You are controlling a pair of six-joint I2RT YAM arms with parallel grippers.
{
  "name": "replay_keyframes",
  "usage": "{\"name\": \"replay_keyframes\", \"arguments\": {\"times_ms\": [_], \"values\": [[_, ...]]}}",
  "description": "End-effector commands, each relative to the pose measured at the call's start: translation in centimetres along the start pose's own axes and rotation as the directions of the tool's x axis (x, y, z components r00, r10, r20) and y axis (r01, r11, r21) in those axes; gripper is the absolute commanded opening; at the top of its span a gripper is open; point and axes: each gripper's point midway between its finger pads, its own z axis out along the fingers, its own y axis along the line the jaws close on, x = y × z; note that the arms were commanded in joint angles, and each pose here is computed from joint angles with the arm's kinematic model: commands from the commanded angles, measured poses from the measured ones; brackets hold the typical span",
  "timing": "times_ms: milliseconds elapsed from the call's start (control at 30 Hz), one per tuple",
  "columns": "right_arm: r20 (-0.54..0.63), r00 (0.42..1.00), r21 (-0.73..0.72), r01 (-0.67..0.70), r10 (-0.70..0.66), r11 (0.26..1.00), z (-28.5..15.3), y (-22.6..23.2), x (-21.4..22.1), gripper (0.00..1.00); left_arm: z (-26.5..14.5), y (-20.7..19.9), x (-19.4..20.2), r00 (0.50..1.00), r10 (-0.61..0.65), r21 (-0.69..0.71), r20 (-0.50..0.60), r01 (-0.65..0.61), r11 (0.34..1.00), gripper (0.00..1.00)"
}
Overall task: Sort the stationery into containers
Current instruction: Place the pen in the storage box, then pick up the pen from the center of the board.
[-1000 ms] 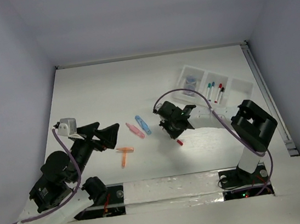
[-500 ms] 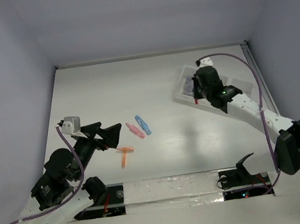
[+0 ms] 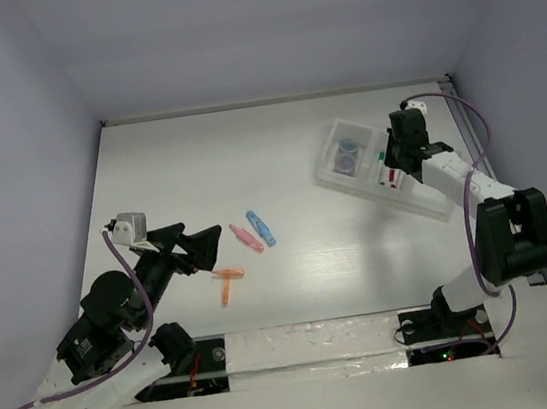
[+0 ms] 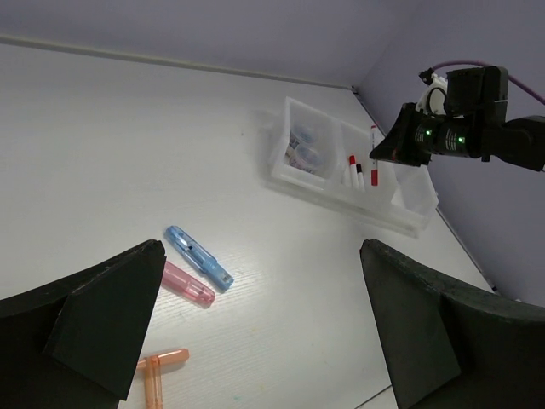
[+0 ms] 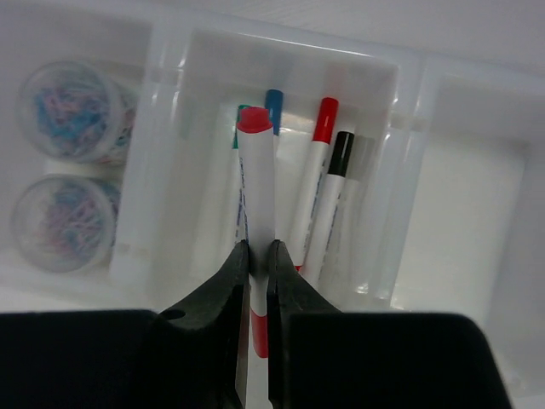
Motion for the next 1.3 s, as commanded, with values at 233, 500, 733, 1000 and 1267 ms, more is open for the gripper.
{"name": "replay_keyframes", "arguments": {"times_ms": [233, 500, 733, 1000, 1267], "values": [[0.107, 0.993, -0.008, -0.047, 0.047, 0.999, 0.0, 0.0, -4.6, 0.69, 0.5, -0.1, 0.3, 1.000, 0.011, 0.002, -0.003, -0.011, 1.000, 0.99], [0.111, 0.994, -0.387, 0.035, 0.008, 0.921, -5.7, 9.1, -2.2, 0.58, 0.8, -0.1, 0.7, 1.000, 0.014, -0.009, -0.018, -0.014, 1.000, 0.99], [0.057, 0.975, -0.624, 0.202, -0.214, 0.755, -11.0, 22.2, 6.2, 0.30, 0.5, 0.5, 0.2, 1.000, -0.003, -0.031, 0.003, 0.003, 1.000, 0.99], [0.053, 0.927, -0.684, 0.305, -0.371, 0.663, -12.8, 29.7, 11.3, 0.65, -0.4, 1.5, -0.9, 0.998, -0.037, -0.070, 0.058, 0.041, 0.997, 0.99], [0.027, 0.883, -0.682, 0.359, -0.469, 0.637, -10.4, 33.0, 14.6, 0.66, 0.2, 1.4, -0.4, 0.999, -0.022, -0.076, 0.035, 0.025, 0.997, 0.99]]}}
